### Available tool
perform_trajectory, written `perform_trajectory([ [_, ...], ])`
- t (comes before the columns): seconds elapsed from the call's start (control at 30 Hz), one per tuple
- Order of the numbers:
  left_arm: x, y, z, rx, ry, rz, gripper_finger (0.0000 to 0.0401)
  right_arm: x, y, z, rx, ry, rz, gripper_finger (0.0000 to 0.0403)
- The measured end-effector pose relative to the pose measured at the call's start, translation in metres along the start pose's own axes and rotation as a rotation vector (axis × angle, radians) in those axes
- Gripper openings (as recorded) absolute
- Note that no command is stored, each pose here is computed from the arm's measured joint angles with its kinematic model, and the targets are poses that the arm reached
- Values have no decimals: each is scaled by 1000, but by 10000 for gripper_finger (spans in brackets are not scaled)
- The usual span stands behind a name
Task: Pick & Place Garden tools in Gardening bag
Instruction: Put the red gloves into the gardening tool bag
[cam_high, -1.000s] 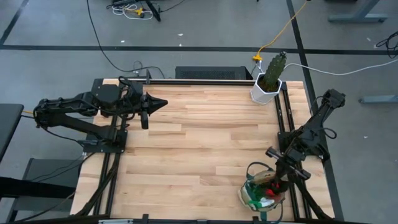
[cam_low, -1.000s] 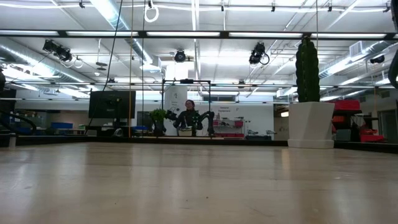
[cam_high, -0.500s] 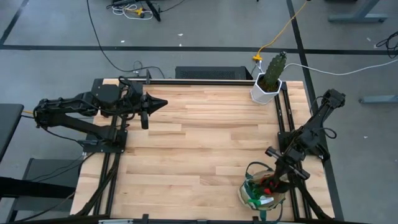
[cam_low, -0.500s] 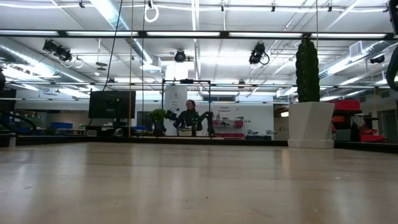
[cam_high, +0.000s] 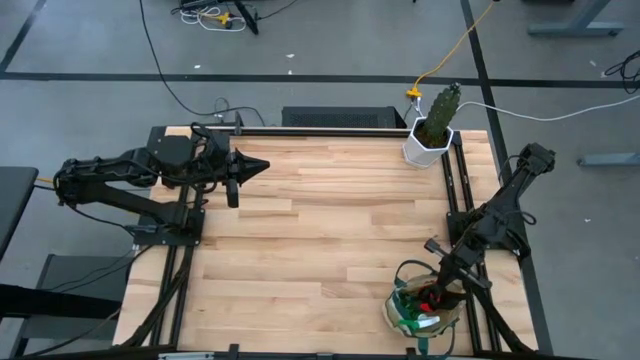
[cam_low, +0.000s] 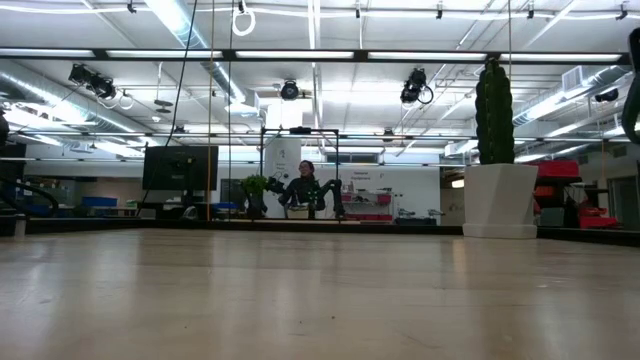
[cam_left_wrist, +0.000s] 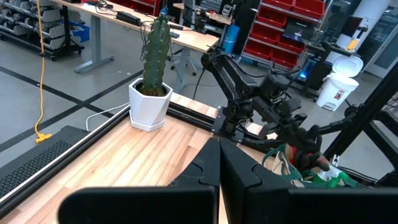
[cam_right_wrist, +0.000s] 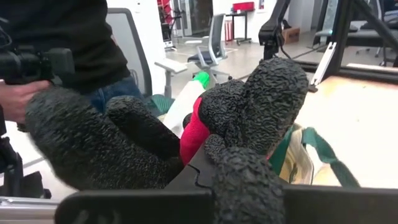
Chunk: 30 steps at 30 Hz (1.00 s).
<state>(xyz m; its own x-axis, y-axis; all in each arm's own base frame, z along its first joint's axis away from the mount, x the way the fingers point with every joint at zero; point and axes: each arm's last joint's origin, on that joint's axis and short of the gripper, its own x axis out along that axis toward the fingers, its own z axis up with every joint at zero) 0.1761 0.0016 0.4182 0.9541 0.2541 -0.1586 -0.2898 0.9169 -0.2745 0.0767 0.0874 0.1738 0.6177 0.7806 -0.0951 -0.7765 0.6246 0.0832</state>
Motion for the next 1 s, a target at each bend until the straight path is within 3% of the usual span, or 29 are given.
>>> perform_trajectory([
  [0.5, 0, 0, 0, 0, 0, 0, 2, 0, 0, -4, 16, 8, -1, 8],
  [1.0, 0, 0, 0, 0, 0, 0, 2, 0, -2, -5, 50, 8, -52, 122],
])
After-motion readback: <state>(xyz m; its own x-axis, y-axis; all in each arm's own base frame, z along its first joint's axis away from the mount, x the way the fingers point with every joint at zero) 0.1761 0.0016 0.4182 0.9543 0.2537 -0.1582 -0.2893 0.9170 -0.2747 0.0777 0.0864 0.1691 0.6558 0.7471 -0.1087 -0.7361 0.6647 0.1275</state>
